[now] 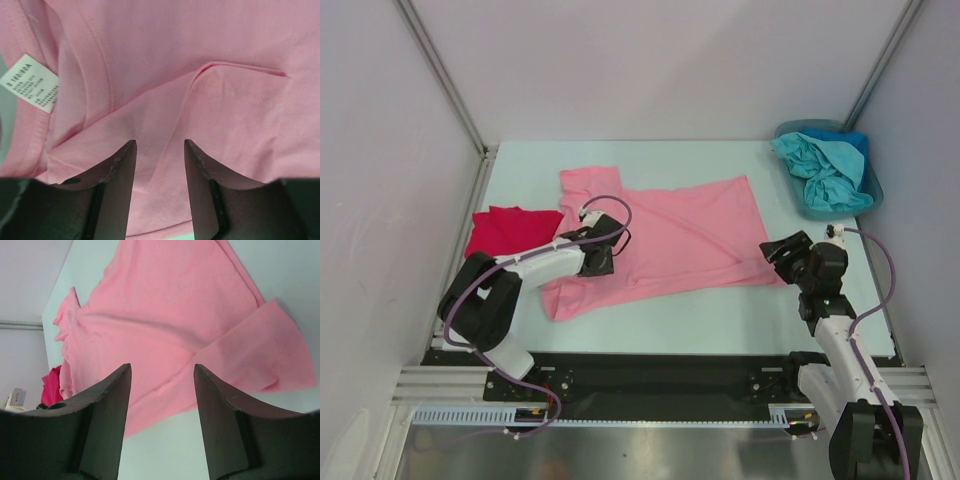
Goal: Fold and stack the t-shirts
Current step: Flatten the tshirt out
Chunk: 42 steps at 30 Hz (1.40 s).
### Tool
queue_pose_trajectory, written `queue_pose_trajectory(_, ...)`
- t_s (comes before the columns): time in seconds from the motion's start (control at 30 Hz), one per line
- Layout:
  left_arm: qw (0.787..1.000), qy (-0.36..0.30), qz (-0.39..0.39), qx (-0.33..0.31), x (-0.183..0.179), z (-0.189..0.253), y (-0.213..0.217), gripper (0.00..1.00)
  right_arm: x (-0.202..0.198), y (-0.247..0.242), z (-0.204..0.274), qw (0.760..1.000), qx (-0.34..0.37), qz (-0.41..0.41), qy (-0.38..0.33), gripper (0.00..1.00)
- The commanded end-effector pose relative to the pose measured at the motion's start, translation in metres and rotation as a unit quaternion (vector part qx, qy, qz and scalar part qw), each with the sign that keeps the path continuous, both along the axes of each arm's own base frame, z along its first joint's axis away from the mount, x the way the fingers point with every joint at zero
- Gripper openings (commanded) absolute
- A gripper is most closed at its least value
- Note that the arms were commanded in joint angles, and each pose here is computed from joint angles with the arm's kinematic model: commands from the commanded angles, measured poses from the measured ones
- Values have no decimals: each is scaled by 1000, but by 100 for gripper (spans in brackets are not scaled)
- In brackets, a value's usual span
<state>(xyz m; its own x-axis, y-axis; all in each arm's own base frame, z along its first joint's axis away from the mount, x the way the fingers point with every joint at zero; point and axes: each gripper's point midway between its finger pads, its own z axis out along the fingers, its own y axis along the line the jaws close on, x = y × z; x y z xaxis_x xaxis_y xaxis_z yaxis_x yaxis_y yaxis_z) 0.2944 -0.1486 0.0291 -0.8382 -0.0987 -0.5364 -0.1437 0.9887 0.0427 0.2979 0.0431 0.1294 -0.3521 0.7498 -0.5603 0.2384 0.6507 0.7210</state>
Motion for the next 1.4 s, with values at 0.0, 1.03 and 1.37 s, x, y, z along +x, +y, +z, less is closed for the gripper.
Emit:
queue_pose_trajectory(0.0, 999, -17, 7, 40, 9, 12, 12, 48, -2, 1, 3, 1000, -5, 10, -9, 58)
queue_pose_trajectory(1.03, 997, 27, -34, 64, -21, -16, -3, 40, -3, -3, 17, 1000, -2, 4, -28, 57)
queue_pose_trajectory(1.37, 994, 27, -9, 110, -21, -15, 20, 43, -6, -8, 15, 1000, -1, 1, -21, 57)
